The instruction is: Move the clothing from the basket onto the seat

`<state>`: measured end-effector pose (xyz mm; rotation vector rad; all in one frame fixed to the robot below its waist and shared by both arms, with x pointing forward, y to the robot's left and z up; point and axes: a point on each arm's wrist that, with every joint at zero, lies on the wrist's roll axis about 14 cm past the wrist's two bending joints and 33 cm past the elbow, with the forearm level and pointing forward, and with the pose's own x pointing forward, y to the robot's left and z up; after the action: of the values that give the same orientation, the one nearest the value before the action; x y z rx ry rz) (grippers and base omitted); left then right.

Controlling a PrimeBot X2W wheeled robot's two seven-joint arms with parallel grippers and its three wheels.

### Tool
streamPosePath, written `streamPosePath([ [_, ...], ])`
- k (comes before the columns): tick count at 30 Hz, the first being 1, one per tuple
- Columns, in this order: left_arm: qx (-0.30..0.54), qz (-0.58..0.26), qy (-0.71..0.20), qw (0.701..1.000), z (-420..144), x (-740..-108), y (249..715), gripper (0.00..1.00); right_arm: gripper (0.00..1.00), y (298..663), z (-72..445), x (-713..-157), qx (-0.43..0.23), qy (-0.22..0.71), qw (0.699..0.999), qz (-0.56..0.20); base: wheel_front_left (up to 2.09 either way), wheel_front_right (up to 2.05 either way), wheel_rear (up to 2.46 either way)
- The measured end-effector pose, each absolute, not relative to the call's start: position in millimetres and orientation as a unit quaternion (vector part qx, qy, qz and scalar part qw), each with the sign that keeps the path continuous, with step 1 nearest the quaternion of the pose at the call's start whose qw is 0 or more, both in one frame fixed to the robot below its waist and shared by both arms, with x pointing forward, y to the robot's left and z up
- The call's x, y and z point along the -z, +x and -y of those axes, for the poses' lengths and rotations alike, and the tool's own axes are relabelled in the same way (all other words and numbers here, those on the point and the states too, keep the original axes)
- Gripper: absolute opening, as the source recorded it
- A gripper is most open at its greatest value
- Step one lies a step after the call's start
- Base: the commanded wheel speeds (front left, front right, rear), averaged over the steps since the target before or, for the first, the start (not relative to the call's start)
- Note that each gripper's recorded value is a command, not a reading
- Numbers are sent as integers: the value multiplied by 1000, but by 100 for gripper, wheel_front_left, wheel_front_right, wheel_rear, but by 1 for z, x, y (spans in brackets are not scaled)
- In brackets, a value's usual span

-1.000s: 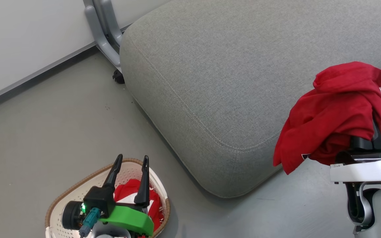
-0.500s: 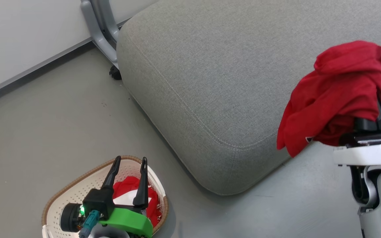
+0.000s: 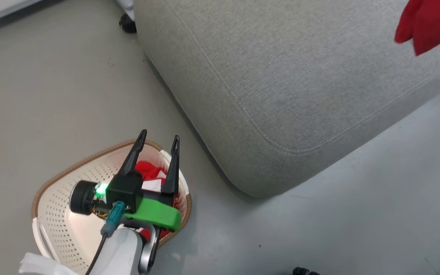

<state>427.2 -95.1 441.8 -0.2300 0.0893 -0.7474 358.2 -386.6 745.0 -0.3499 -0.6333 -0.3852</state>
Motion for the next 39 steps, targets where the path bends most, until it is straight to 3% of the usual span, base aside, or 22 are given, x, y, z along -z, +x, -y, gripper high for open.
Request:
streamPosePath([
  [8, 358, -63, -119, 924, 92, -408, 452, 100, 0, 435, 387, -749, 158, -205, 915, 308, 0, 0, 0],
  [15, 336, -92, -124, 929, 77, -375, 462, 100, 0, 499, 412, -709, 173, -189, 929, 267, 0, 0, 0],
  [20, 307, -111, -121, 937, 58, -353, 469, 100, 0, 545, 412, -660, 163, -166, 946, 223, 0, 0, 0],
  [25, 276, -139, -119, 943, 38, -328, 470, 100, 0, 580, 412, -572, 156, -118, 972, 130, 0, 0, 0],
  [31, 258, -165, -119, 945, 25, -308, 464, 100, 0, 601, 395, -479, 128, -82, 988, 24, 0, 0, 0],
  [38, 253, -173, -116, 945, 22, -302, 461, 100, 0, 600, 385, -429, 112, -71, 990, -45, 0, 0, 0],
  [39, 254, -170, -115, 945, 22, -304, 462, 100, 15, 597, 382, -424, 106, -71, 990, -55, 0, 0, 0],
])
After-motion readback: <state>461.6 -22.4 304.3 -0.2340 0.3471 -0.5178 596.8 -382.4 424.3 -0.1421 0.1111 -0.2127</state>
